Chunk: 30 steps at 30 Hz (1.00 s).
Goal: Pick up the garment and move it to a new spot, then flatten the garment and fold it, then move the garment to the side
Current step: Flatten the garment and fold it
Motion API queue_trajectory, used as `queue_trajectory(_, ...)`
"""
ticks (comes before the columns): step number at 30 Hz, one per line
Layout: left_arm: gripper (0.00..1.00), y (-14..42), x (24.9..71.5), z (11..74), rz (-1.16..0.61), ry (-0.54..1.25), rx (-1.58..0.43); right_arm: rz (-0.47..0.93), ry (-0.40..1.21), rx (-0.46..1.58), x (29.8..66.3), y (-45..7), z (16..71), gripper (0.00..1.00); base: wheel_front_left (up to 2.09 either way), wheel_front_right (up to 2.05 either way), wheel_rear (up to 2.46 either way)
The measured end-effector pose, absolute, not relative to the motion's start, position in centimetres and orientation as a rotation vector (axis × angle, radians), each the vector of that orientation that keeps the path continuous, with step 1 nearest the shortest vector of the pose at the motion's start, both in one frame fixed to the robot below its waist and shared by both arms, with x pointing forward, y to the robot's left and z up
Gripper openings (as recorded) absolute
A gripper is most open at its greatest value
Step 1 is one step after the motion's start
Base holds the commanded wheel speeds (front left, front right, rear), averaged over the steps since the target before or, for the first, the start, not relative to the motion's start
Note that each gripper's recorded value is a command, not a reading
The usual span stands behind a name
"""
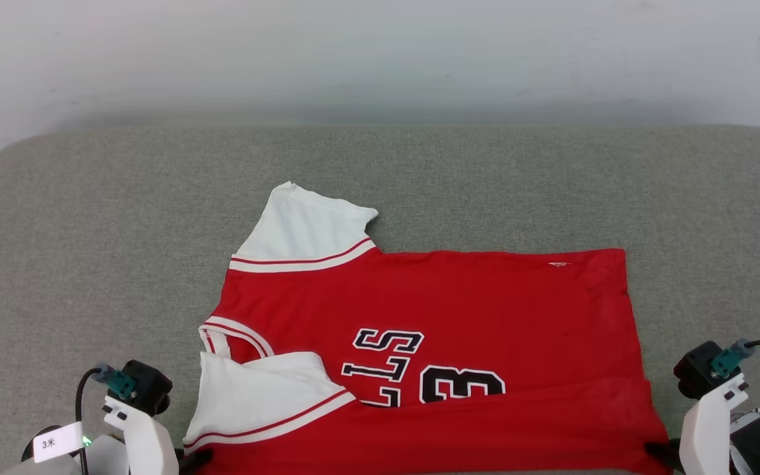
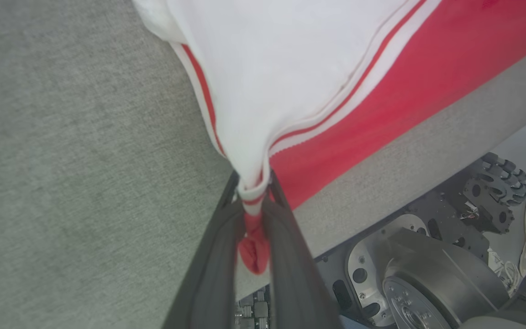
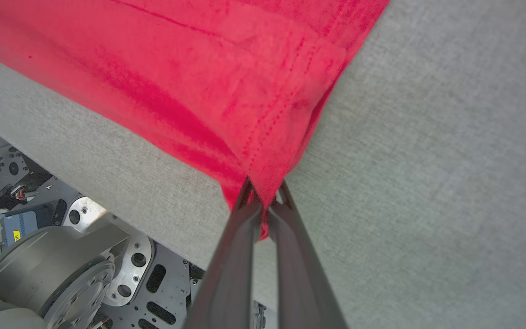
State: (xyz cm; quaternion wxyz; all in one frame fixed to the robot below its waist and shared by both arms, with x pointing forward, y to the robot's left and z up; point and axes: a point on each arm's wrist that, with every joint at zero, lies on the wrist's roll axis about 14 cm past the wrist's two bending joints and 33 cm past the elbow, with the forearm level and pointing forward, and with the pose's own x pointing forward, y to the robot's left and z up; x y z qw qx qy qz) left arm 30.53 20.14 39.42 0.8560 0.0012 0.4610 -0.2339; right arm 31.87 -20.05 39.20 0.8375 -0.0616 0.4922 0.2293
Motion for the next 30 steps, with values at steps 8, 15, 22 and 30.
queue_trajectory(8, 0.0, 21.0, 30.2, 37.0, -0.444, 1.035, -0.027, 0.475, 1.112, -0.111, 30.9, -19.5, 36.6, 0.0, 0.0, 0.0, 0.0)
queue_trajectory(15, 1.0, 21.7, 30.7, 37.6, -0.404, 0.966, -0.034, 0.447, 0.987, -0.018, 32.0, -18.5, 37.8, 1.0, 0.0, 0.0, 0.0)
queue_trajectory(22, 1.0, 23.3, 33.4, 41.6, -0.341, 0.749, 0.015, 0.39, 0.615, -0.013, 36.4, -18.5, 43.6, 1.0, 0.0, 0.0, 0.0)
queue_trajectory(30, 1.0, 23.5, 38.4, 46.7, -0.275, 0.444, 0.11, 0.27, 0.174, 0.026, 39.5, -18.5, 50.4, 1.0, 0.0, 0.0, 0.0)
